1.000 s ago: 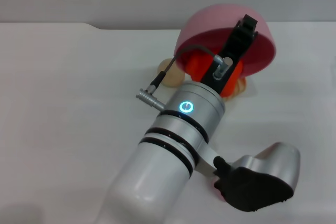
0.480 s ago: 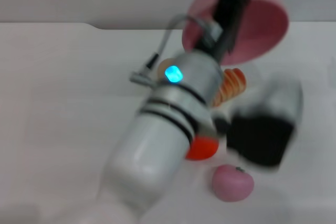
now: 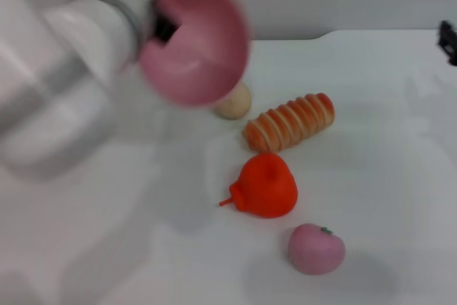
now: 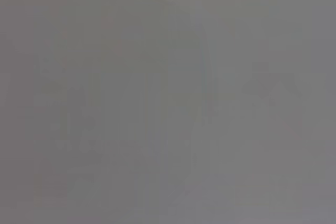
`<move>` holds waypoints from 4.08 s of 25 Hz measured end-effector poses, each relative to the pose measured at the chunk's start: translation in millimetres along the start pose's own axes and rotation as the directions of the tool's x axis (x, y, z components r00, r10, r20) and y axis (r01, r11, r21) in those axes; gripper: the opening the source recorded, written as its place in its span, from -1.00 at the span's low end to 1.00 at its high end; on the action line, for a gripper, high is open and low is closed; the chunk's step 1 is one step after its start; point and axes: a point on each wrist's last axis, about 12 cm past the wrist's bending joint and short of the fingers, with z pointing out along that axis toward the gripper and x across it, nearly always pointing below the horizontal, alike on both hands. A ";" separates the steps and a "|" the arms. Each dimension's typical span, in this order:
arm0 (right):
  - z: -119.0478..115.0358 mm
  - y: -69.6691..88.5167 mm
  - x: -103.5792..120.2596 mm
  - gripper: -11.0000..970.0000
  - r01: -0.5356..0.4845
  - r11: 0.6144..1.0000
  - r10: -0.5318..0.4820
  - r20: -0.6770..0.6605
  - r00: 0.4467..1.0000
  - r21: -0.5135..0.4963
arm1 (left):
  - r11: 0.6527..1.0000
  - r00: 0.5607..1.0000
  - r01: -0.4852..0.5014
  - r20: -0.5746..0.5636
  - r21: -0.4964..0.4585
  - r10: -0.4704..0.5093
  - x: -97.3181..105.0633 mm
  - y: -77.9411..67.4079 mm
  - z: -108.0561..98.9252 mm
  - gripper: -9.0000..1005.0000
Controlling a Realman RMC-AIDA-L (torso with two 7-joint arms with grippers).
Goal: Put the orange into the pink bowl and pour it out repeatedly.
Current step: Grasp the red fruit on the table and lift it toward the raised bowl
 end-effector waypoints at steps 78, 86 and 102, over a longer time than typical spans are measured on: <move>10.8 166.0 23.4 -0.87 -0.024 0.826 -0.245 -0.397 0.884 -0.563 | 0.960 0.900 0.267 -0.377 0.079 -0.220 62.4 67.0 43.8 -0.90; 14.4 170.7 32.4 -0.46 -0.016 0.821 -0.267 -0.409 0.873 -0.571 | 0.959 0.904 0.264 -0.373 0.100 -0.209 60.0 62.2 43.4 -0.90; 14.5 174.2 28.8 0.67 -0.008 0.811 -0.284 -0.406 0.869 -0.585 | 0.961 0.911 0.250 -0.365 0.117 -0.192 55.1 57.7 43.2 -0.90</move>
